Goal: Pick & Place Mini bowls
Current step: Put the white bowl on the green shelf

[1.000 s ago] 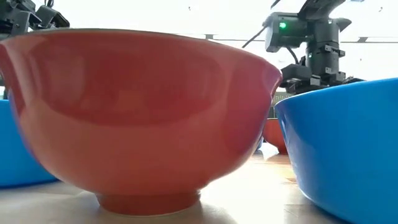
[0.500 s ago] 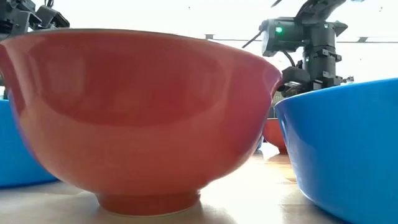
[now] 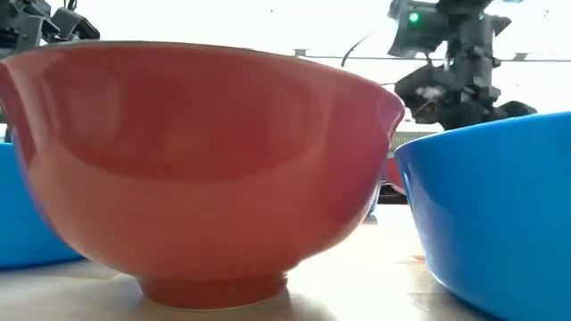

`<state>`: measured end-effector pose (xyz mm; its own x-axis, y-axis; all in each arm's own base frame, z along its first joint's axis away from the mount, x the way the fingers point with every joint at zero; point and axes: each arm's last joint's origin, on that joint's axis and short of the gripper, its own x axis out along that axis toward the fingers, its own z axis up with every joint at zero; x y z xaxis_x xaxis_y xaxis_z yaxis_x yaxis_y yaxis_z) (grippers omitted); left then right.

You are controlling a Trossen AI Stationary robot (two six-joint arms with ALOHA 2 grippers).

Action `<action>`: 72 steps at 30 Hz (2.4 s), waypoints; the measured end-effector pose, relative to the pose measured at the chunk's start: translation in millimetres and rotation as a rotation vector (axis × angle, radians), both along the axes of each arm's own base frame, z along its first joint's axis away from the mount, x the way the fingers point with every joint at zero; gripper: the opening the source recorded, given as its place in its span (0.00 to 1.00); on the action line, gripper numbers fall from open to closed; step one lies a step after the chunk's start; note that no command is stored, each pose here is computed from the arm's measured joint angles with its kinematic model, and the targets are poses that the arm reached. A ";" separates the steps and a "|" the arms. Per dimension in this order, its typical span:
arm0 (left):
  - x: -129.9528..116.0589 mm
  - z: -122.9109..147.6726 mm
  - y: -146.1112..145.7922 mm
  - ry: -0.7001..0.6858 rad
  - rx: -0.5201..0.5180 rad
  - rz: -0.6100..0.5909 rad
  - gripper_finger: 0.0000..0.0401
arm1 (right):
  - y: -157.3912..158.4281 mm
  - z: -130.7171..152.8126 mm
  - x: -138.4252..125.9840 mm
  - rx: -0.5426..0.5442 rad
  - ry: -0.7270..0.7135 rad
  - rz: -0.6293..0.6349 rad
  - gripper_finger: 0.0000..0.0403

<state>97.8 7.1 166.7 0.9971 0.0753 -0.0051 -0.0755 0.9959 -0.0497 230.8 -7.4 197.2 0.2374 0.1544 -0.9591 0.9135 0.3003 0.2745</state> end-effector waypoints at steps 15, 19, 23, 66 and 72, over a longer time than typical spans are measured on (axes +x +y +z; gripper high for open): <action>0.0 0.0 0.0 0.000 0.000 0.000 0.58 | -6.9 56.7 -40.1 0.017 -0.263 -0.063 0.00; 0.0 0.0 0.0 0.000 0.000 0.000 0.58 | -14.1 71.8 -50.9 -0.013 -0.309 -0.040 0.00; 0.0 0.0 0.0 0.000 0.000 0.000 0.58 | -26.4 96.4 -62.0 -0.088 -0.311 -0.016 0.00; 0.0 0.0 0.0 -0.001 0.000 0.000 0.58 | -199.9 127.2 -102.6 -0.060 0.019 -0.396 0.01; 0.0 0.1 0.0 -0.001 0.000 0.000 0.58 | -206.0 122.7 -107.1 -0.066 0.014 -0.425 0.01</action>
<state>97.8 7.2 166.7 0.9971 0.0758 -0.0045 -0.0759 0.9959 -0.0494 123.7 -213.4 319.9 0.2540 -0.0166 -0.9671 0.9631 -0.0873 0.2545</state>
